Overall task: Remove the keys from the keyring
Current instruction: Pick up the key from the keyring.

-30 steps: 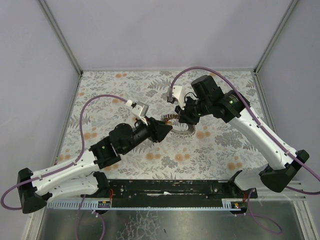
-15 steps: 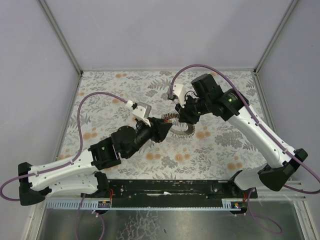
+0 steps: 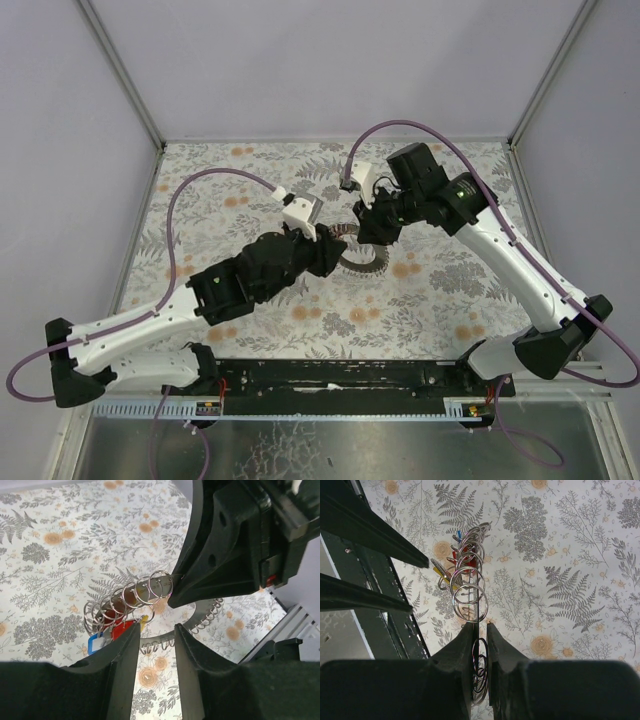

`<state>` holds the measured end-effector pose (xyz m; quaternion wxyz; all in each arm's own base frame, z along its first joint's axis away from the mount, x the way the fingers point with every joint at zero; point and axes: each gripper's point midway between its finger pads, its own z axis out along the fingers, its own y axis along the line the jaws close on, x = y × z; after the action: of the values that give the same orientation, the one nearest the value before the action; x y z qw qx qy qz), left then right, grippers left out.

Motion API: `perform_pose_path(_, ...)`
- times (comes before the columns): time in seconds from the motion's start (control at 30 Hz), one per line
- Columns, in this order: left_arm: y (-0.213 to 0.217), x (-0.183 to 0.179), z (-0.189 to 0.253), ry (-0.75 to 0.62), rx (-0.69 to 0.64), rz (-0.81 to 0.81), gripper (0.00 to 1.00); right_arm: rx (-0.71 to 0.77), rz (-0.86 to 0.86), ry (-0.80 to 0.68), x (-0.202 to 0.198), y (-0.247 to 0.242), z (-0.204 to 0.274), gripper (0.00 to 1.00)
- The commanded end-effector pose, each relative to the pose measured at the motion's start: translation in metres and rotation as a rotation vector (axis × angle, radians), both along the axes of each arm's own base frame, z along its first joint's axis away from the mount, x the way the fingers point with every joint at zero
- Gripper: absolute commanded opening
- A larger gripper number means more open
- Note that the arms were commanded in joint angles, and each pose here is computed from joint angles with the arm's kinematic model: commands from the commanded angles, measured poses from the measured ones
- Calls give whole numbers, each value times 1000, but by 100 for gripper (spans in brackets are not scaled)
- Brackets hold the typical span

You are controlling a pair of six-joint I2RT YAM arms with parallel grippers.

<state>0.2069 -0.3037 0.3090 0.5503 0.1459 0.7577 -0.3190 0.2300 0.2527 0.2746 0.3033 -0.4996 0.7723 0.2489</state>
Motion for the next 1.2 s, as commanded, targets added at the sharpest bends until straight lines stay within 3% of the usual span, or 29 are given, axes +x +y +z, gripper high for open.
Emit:
perform_pose_path(0.0,-2,5,6,4,45,14,32,84,8,-19,0,8,26,0)
perform_pose_path(1.17,8,33,3,-11,186,175,25,87,2,8,5,9,23,0)
